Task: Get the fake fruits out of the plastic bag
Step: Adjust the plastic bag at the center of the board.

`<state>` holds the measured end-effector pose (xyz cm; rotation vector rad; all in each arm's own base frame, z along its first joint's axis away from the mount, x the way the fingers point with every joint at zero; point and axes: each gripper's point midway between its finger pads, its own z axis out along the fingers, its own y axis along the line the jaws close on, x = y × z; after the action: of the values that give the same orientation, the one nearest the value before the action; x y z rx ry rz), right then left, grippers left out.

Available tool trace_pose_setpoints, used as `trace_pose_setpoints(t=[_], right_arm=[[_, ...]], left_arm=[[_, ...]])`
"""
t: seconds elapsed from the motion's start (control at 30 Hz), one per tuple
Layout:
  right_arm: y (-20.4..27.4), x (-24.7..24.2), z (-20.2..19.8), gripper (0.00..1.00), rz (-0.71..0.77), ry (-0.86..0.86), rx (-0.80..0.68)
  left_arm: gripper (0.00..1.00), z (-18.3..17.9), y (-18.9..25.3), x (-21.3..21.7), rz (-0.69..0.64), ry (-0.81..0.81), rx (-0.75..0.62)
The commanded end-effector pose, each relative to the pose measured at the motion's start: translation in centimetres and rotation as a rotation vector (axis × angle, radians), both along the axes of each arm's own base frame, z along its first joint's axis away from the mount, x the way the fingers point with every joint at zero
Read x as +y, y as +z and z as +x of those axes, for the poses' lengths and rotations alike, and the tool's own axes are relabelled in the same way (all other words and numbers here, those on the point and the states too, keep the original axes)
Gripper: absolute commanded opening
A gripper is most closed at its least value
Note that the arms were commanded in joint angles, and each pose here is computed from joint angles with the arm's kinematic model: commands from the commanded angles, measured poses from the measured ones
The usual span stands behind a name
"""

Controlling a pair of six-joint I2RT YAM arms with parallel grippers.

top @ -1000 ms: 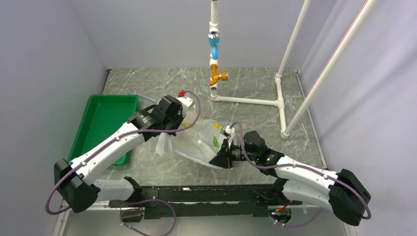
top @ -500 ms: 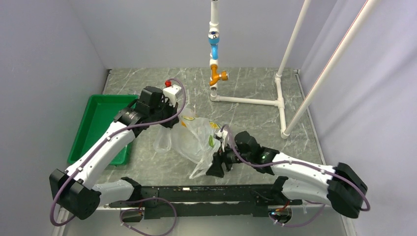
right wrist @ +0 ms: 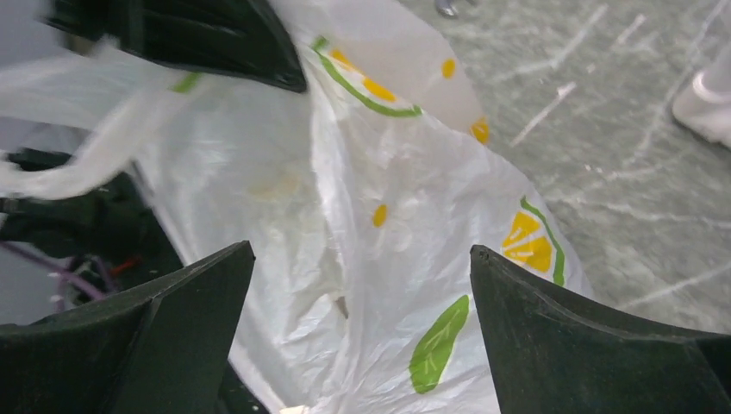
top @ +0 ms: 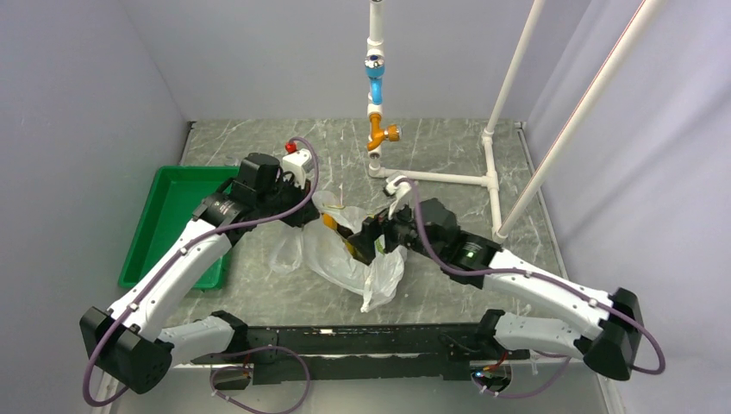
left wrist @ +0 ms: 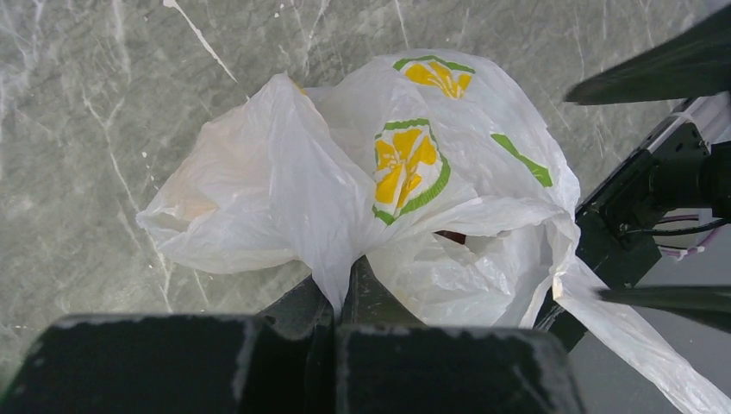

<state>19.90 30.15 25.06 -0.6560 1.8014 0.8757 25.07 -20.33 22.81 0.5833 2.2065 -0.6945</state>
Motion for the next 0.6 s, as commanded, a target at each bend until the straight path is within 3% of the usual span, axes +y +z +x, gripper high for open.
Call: trace_pose_setpoints(t=[0.0, 0.13, 0.27, 0.43, 0.57], right_arm=[[-2.4, -0.1, 3.0, 1.0, -0.115, -0.192, -0.045], [-5.7, -1.1, 5.2, 0.98, -0.243, -0.343, -0.021], [-7.7, -3.5, 6.3, 0.88, -0.321, -0.493, 0.015], [-11.3, -6.2, 4.8, 0.74, -0.324, -0.575, 0.134], [-13.3, -8.6, 2.7, 0.7, -0.28, -0.604, 0.205]], left_arm=[[0.0, 0.0, 1.8, -0.8, -0.077, -0.014, -0.031], [0.0, 0.0, 1.9, -0.5, -0.061, -0.007, -0.034], [0.0, 0.1, 2.1, -0.2, -0.044, 0.002, -0.039], [0.0, 0.2, 2.6, -0.3, -0.069, 0.015, -0.058], [0.0, 0.4, 2.3, 0.3, -0.07, 0.059, -0.077]])
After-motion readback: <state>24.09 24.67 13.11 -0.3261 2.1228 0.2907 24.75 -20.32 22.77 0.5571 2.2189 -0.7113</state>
